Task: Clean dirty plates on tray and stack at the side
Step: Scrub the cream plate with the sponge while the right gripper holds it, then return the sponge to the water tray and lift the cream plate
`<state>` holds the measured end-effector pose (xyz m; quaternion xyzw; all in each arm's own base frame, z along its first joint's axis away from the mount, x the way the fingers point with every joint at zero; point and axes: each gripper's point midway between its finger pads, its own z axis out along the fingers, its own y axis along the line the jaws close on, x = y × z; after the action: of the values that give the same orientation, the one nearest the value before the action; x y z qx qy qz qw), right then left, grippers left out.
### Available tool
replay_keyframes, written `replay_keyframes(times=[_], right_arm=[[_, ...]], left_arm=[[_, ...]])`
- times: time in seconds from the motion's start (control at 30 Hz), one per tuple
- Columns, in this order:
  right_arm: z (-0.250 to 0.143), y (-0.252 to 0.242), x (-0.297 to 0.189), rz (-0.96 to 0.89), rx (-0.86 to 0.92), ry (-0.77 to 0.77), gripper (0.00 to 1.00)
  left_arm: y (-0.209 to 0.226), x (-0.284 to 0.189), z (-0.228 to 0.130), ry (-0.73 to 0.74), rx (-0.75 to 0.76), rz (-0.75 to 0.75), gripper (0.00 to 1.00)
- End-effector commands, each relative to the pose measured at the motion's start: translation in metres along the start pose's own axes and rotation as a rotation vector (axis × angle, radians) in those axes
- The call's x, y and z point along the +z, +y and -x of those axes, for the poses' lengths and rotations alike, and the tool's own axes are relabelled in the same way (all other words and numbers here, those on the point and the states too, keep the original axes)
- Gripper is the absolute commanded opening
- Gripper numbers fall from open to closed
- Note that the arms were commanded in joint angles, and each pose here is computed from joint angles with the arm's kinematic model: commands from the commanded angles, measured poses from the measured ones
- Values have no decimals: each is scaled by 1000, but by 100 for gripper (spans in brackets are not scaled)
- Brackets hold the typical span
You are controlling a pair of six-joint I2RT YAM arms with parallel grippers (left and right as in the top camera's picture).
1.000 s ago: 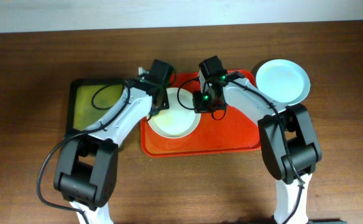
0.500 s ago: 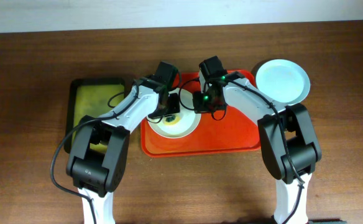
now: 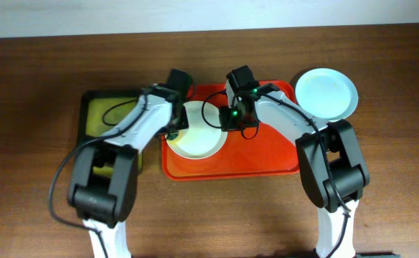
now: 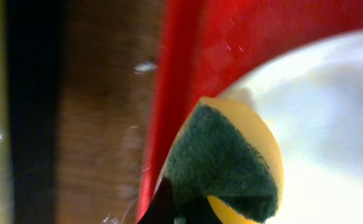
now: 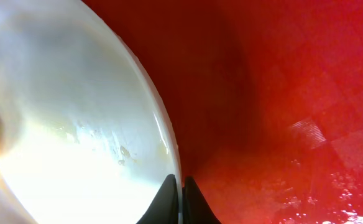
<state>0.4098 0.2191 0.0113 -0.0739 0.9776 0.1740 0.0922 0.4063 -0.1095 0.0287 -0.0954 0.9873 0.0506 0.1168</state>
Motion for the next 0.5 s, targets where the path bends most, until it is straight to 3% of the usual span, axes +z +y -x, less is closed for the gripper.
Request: replay_keyframes(times=[0.0,0.17,0.3,0.47], right_arm=[[10,-9,-11,-48,-102,-22,4],[44,-4,-62,-203,-284,-130,4],[74,-9,-130,-591,-439,-254,4],[92,26,-204,-1095,-681,-359,4]], left_arm=[[56,-68,42,-142,-207,-43,0],[130,-79,52,-148,-381,6,0],[158,-58,31,-65,-439,33,0],[162,-30,23,-86,-455,39,0]])
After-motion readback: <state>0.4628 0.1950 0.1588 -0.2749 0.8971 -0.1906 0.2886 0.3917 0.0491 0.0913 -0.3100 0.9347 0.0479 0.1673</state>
